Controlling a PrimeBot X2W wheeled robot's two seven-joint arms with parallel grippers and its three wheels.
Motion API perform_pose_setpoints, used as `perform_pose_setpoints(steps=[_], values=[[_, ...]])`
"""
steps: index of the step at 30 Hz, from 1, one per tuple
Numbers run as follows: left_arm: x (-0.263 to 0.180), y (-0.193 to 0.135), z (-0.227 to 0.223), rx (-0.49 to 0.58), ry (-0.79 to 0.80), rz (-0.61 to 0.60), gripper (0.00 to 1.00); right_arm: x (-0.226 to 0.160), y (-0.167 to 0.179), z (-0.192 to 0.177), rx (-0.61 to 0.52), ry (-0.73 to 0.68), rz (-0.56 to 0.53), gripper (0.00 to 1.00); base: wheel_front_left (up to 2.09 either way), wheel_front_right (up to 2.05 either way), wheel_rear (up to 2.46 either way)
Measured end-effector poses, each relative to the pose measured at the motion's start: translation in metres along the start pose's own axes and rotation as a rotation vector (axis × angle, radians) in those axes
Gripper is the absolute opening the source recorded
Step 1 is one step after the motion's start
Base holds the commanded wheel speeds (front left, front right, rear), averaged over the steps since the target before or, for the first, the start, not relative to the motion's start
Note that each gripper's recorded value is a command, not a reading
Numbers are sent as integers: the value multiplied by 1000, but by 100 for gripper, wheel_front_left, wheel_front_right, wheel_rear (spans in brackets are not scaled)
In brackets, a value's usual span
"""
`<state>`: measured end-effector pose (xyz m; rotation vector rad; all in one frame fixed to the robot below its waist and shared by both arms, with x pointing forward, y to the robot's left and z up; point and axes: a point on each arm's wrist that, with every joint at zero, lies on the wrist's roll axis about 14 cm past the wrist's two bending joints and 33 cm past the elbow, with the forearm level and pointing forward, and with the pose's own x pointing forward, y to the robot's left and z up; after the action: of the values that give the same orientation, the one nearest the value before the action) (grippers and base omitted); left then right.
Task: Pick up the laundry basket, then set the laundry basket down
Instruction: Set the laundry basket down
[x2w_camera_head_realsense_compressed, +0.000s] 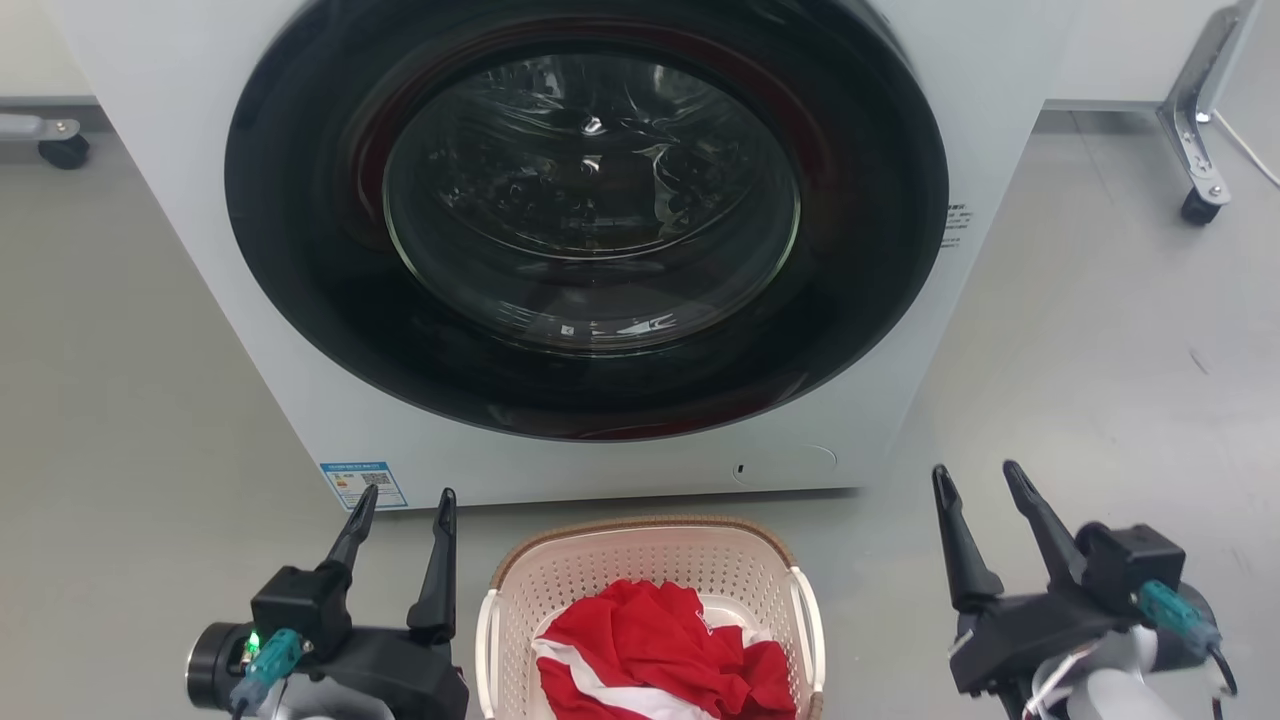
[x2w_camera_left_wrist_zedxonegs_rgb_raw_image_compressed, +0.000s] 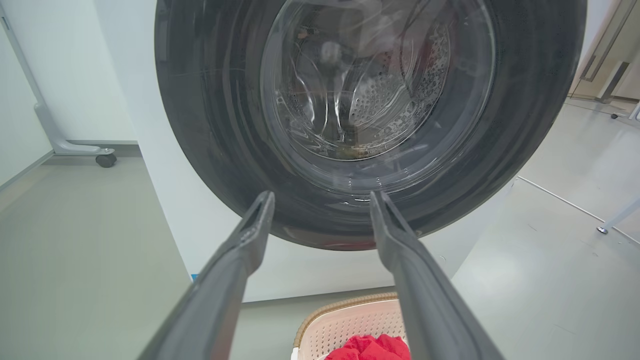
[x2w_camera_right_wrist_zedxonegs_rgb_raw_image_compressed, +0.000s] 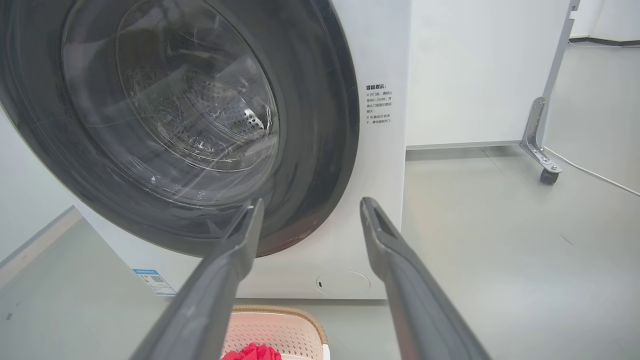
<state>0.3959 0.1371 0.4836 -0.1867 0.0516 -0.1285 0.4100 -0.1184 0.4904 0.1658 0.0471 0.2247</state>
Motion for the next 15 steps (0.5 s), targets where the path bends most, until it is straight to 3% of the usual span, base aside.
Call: perform_pose_setpoints(steps=[15], values=[[-38, 7, 3, -1, -31, 40, 100, -30, 1, 6, -30, -41, -17, 100, 0, 0, 0]])
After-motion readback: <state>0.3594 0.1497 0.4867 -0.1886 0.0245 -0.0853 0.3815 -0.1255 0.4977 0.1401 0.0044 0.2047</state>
